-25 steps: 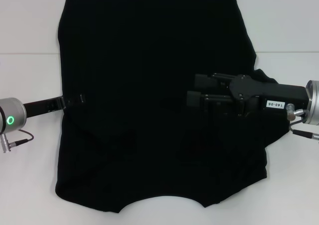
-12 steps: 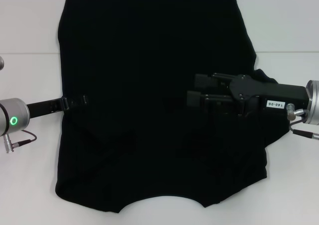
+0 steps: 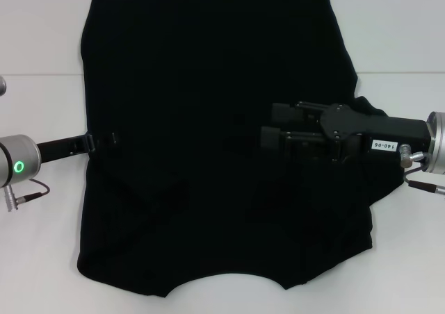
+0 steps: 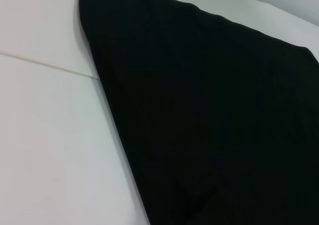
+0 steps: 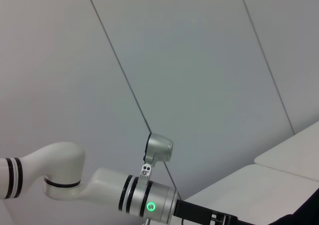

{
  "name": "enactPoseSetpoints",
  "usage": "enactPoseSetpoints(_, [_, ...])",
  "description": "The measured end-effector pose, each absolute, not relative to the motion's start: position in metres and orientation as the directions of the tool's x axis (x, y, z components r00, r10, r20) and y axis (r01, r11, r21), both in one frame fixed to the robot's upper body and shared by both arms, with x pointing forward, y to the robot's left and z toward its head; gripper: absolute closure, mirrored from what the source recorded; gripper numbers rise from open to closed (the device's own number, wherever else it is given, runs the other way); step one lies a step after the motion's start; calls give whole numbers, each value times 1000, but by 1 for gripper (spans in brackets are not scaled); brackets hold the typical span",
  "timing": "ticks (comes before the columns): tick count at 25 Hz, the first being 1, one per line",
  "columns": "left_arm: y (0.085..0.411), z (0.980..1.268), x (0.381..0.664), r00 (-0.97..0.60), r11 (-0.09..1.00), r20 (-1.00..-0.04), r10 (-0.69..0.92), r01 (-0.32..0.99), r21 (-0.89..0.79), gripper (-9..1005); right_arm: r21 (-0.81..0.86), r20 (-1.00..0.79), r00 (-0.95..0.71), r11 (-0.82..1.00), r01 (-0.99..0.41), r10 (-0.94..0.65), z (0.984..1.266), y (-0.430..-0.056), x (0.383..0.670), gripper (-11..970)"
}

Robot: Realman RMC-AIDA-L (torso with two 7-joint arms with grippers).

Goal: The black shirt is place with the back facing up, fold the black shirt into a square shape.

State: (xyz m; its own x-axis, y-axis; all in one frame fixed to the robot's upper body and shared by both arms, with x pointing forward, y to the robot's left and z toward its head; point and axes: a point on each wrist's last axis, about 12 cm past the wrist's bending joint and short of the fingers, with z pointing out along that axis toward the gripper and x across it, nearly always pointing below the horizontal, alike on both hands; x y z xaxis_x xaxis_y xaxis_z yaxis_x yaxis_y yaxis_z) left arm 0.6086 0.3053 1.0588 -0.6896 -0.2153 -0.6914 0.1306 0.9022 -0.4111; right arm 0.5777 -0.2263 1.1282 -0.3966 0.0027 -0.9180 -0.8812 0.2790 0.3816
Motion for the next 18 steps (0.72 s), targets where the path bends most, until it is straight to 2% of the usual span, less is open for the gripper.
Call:
enactPoseSetpoints(2, [306, 1059, 609, -687, 905, -695, -213, 130, -405, 69, 382, -918, -397, 279, -881, 3, 1128, -226, 578, 123])
enactPoseSetpoints(13, [304, 1061, 611, -682, 908, -704, -199, 142, -395, 480, 386, -917, -398, 277, -880, 12, 1128, -227, 577, 123])
enactPoseSetpoints(15, [304, 1061, 612, -681, 908, -705, -198, 143, -394, 715, 386, -917, -398, 277, -880, 12, 1128, -227, 577, 123])
enactPoseSetpoints(18, [304, 1063, 613, -678, 909, -708, -196, 146, -391, 779, 385, -917, -398, 279, -880, 12, 1128, -227, 577, 123])
